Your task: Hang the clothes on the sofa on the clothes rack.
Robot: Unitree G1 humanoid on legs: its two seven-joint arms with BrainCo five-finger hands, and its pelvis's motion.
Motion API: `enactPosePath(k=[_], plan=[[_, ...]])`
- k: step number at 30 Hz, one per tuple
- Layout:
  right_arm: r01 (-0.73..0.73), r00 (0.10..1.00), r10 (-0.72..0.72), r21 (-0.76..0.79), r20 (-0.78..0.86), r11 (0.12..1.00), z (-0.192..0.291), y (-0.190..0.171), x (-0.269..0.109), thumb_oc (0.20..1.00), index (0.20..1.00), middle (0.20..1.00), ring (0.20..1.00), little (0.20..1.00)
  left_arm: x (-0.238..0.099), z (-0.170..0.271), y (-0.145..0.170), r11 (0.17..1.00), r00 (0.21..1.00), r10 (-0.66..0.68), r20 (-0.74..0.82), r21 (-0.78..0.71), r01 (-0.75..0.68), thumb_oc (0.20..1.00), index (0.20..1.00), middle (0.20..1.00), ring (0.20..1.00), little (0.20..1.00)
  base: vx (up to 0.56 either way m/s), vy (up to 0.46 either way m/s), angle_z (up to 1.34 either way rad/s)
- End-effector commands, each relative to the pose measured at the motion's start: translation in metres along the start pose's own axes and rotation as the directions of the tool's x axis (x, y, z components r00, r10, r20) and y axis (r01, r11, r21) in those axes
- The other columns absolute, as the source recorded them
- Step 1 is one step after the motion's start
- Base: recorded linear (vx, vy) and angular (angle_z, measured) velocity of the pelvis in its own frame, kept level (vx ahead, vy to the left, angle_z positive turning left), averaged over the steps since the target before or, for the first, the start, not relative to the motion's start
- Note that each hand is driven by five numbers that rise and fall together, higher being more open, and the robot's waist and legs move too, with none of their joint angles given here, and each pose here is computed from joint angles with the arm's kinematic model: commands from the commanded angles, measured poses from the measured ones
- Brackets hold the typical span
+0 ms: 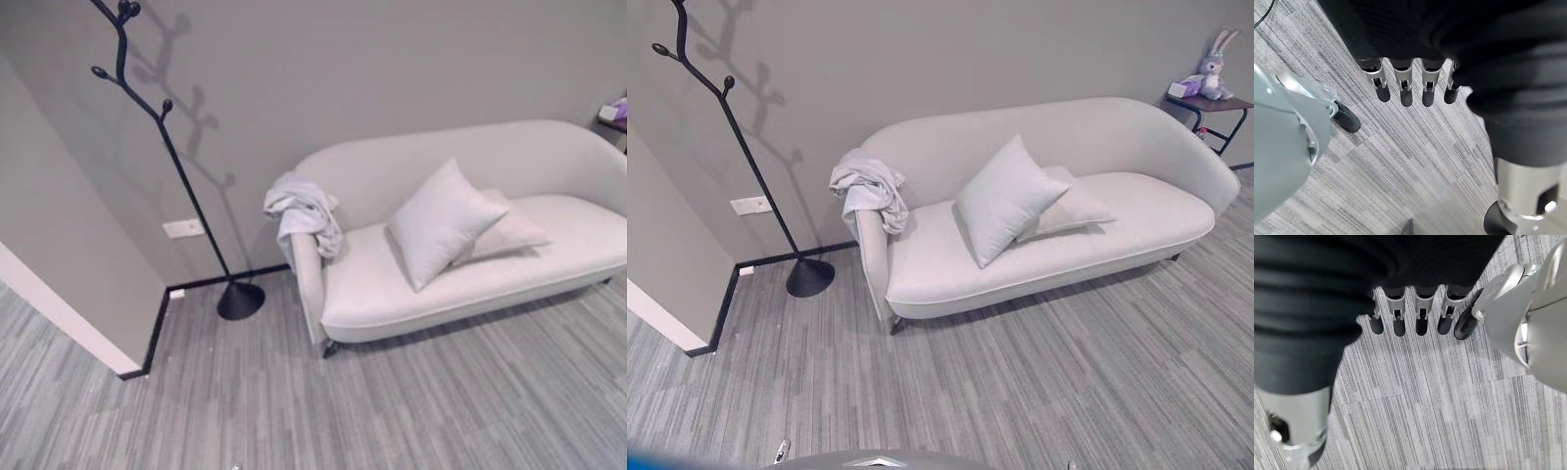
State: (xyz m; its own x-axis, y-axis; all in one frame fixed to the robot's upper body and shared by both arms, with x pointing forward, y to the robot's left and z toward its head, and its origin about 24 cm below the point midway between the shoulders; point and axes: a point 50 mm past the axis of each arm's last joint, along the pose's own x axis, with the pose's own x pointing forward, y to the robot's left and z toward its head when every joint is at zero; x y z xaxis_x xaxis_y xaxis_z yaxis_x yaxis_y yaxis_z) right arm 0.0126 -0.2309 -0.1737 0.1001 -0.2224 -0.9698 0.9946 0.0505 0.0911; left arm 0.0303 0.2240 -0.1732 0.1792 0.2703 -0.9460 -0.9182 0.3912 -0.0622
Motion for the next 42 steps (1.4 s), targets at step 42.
enactPosePath(k=[42], plan=[[-0.053,0.998,0.046,-0.217,-0.040,0.975,-0.001,0.014,0.000,1.000,1.000,1.000,1.000,1.000,0.000,0.009,-0.055,0.980,0.979,-0.192,0.071,0.060,0.187,1.000,1.000,1.000,1.000,1.000,0.00,0.003,-0.03]])
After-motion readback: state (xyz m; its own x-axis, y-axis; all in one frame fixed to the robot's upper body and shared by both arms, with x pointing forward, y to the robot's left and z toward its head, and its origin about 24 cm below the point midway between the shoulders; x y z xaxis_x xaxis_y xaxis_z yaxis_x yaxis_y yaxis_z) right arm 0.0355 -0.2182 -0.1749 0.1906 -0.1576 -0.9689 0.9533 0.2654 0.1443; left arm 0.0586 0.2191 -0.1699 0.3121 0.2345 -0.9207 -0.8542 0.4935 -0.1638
